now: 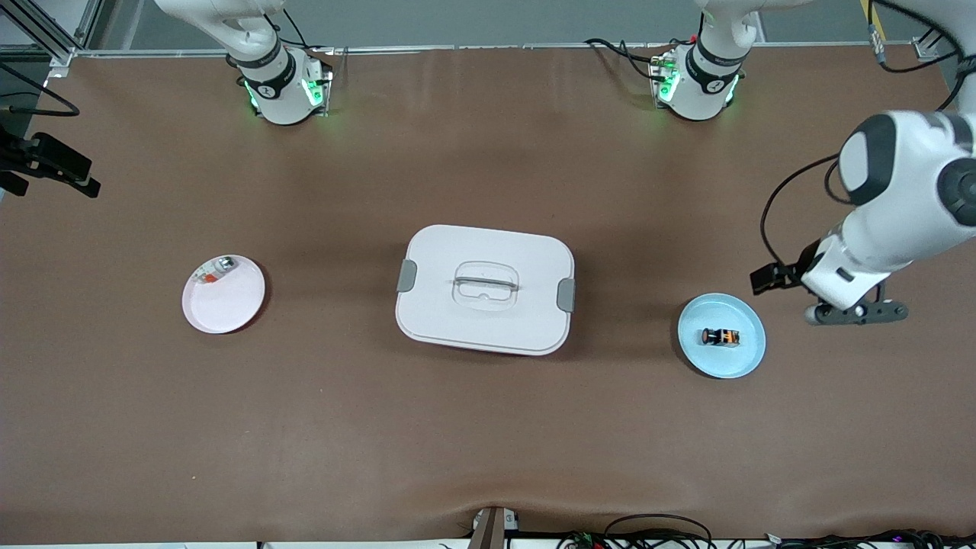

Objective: Transfer orange switch to right arm and place
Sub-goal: 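Lower the left gripper onto the orange switch on the blue plate, then close the left gripper on the switch and lift it, then carry the switch with the left gripper above the white box, then reach the right gripper toward the switch held by the left gripper, then close the right gripper on the switch beside the left gripper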

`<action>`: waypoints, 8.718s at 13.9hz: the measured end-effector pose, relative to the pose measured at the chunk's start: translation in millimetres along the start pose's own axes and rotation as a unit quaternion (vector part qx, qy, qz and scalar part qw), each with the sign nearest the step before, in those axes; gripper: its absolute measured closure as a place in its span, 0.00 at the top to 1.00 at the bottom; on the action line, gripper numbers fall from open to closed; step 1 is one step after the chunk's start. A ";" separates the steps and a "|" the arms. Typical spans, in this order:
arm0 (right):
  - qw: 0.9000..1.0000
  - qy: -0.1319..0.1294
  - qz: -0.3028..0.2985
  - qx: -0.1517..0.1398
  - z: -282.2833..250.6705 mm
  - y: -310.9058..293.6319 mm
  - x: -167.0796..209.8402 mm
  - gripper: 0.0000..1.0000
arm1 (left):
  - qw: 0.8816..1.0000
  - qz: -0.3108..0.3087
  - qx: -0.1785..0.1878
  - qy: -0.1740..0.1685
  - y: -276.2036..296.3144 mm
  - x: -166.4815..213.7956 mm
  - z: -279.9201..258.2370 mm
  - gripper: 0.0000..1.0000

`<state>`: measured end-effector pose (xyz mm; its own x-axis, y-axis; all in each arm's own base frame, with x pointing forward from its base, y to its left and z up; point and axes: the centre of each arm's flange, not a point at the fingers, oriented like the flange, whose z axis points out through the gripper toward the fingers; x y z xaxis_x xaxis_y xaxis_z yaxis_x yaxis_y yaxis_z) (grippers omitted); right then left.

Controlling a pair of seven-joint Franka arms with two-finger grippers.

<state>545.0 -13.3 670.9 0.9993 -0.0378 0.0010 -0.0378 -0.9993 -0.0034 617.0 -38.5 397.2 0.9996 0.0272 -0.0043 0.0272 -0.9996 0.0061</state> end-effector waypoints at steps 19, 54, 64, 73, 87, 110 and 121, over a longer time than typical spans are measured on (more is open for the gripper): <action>1.000 -0.016 0.009 0.000 2.2 8.0 -3.2 1.00 | 0.999 0.040 0.008 0.019 4.3 18.1 199.6 1.00; 1.000 -0.001 0.022 0.000 2.9 21.7 4.3 1.00 | 0.928 -0.295 -0.192 -0.118 242.0 -29.1 -133.6 0.72; 1.000 -0.001 0.022 0.000 2.9 21.8 4.4 1.00 | 0.847 -0.457 -0.216 -0.162 350.9 -72.5 -150.5 0.72; 1.000 -0.001 0.022 0.001 2.8 21.5 4.4 1.00 | 0.786 -0.541 -0.223 -0.197 393.4 -82.5 -155.1 0.72; 0.992 0.024 0.006 0.120 -10.5 -238.1 -30.6 1.00 | 0.773 -0.556 -0.221 -0.210 420.3 -100.2 -154.9 0.72; 0.947 -0.021 0.097 0.307 91.2 -376.7 -51.5 1.00 | 0.759 -0.576 -0.209 -0.222 428.0 -99.5 -141.6 0.72; 0.943 0.002 0.099 0.317 110.1 -394.5 -63.5 1.00 | 0.757 -0.576 -0.212 -0.222 426.8 -96.9 -144.2 0.72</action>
<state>496.5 383.7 562.0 0.9727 -0.2245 -0.0586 -0.2140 -0.7704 -0.6006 532.4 -466.8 544.4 0.2129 0.7813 -0.5868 0.9738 -0.2189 0.0618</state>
